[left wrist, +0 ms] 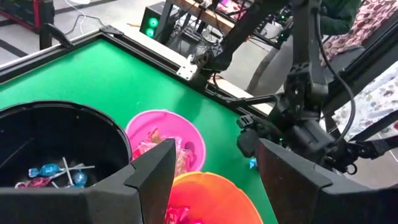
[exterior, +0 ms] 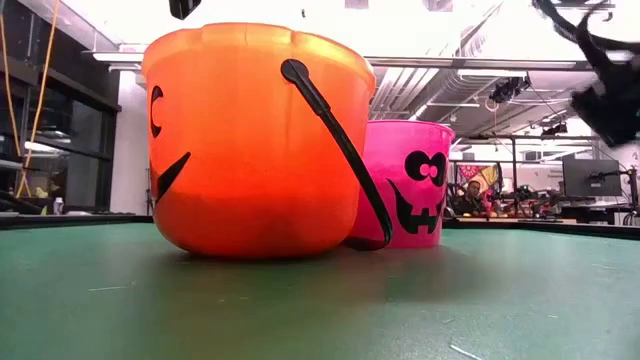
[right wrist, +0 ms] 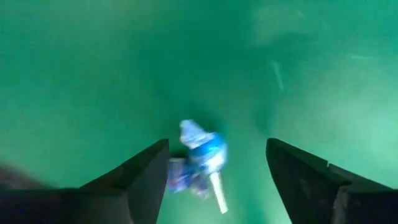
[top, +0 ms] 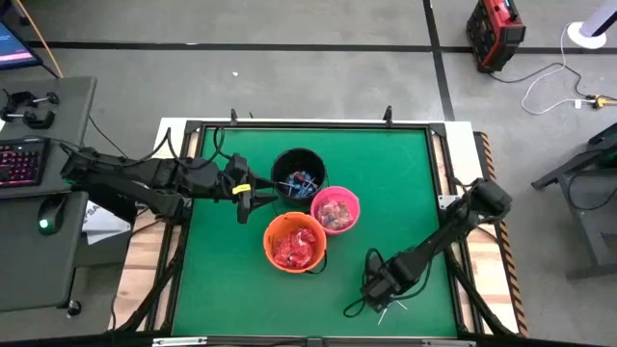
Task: Sort candy by brand, put in halloween buckets
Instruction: Put the blue lollipop into the black bucket, then return to Home Position
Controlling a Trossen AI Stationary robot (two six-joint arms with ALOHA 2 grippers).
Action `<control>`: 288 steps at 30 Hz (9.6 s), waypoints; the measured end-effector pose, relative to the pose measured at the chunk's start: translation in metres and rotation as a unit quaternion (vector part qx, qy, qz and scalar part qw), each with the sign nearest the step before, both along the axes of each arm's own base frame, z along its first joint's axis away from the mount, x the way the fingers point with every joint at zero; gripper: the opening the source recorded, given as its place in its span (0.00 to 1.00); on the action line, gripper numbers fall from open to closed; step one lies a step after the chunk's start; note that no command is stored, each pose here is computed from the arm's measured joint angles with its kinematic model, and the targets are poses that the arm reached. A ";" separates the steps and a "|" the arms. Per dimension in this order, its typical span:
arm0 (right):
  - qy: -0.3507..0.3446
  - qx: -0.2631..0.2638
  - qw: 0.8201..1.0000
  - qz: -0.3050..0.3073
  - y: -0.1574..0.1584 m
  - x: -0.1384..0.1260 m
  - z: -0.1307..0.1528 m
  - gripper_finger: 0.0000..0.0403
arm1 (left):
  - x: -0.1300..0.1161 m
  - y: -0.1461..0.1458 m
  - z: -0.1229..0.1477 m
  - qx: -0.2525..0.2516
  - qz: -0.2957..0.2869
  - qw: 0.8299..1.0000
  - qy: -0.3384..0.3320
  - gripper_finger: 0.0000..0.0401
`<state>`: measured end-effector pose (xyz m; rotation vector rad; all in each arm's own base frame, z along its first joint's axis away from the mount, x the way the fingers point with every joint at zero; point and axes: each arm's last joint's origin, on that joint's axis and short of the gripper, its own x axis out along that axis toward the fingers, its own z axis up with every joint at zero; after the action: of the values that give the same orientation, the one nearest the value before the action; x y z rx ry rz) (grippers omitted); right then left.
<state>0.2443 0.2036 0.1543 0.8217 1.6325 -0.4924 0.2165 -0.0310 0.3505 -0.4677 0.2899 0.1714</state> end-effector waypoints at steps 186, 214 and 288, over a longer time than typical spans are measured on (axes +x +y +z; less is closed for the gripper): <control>-0.429 -0.133 0.893 -0.011 -0.189 -0.041 0.178 0.00 | -0.108 0.047 -0.164 0.024 0.066 0.967 -0.246 0.00; -0.722 -0.158 0.669 0.083 -0.199 -0.127 0.009 0.00 | -0.107 0.049 -0.170 0.003 0.079 0.973 -0.218 0.00; -0.730 -0.221 0.645 0.046 -0.205 -0.146 0.013 0.00 | -0.120 0.042 -0.180 -0.003 0.059 0.982 -0.178 0.00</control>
<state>0.0982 -0.0015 0.1669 0.4445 -0.0115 -0.0139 0.0965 0.0112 0.1701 -0.5116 -0.0881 0.1983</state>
